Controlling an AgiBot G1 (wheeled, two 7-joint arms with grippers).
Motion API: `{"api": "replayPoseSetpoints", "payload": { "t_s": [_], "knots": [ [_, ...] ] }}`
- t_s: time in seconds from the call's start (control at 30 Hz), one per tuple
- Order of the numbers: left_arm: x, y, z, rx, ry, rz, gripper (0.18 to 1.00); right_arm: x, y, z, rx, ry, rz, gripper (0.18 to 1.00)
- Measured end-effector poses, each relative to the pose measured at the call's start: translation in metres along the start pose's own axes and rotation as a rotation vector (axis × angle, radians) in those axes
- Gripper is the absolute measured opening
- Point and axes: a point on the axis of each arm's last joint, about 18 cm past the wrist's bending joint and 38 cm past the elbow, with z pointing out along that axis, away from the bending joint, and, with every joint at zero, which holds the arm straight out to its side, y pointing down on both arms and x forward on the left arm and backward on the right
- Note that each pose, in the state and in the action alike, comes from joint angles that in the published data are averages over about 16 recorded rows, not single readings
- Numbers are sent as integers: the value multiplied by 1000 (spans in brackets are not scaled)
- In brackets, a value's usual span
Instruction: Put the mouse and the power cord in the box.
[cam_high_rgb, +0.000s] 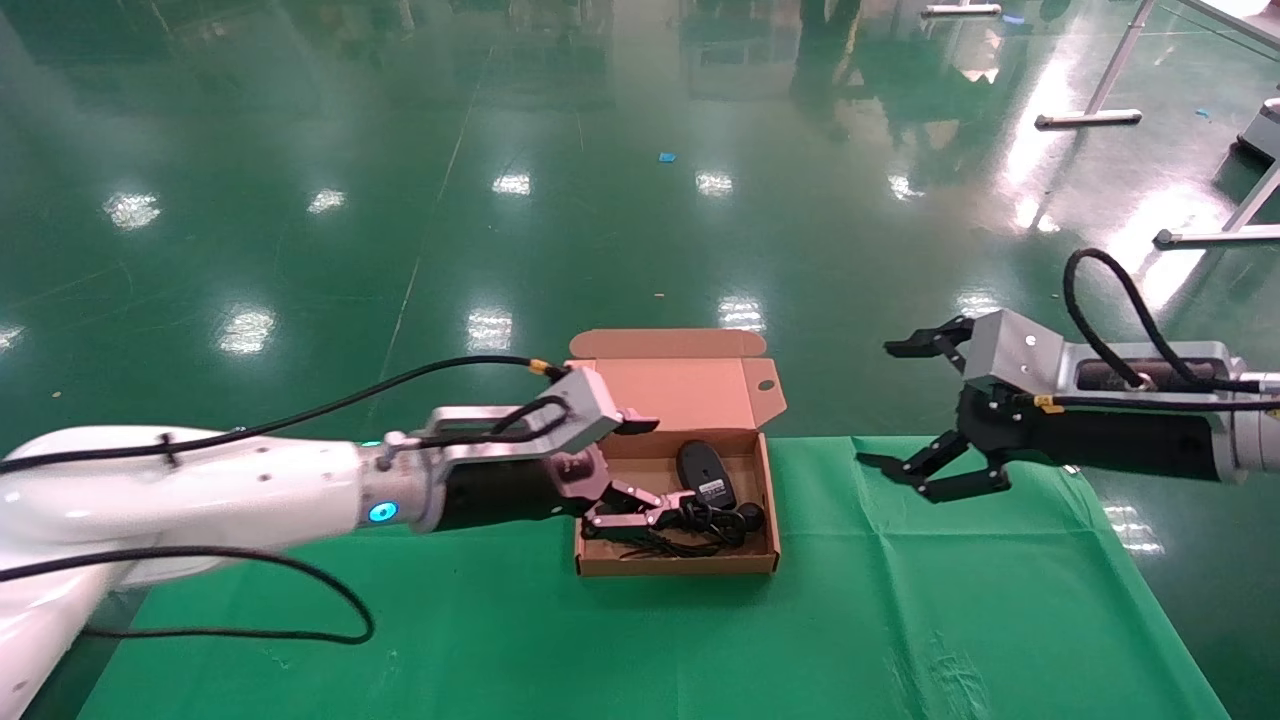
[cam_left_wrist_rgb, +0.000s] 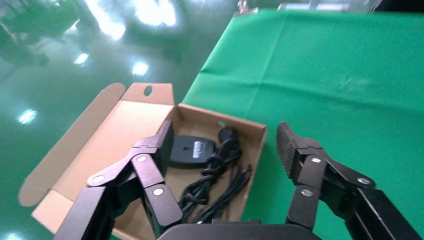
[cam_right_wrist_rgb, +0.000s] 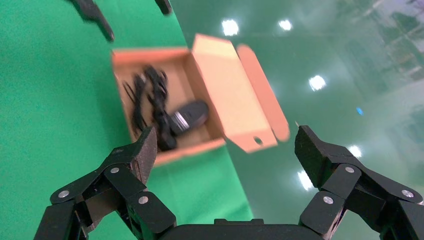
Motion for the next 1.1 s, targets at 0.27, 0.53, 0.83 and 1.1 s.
{"api": "replayPoseSetpoints", "payload": {
  "t_s": [0.27,0.53,0.83,1.1],
  "knots": [
    [10,-2,-39,107,36,-84,828,-26,-16,-2,129,-48,90,1001],
    [21,-7,-83,203,75,-135,937,-51,-33,-11,246,-102,169,1001],
    [37,-18,-136,293,128,-156,994,-78,-53,-27,362,-173,243,1001],
    [57,-31,-184,352,187,-145,1001,-103,-70,-47,450,-246,295,1001]
  ]
}}
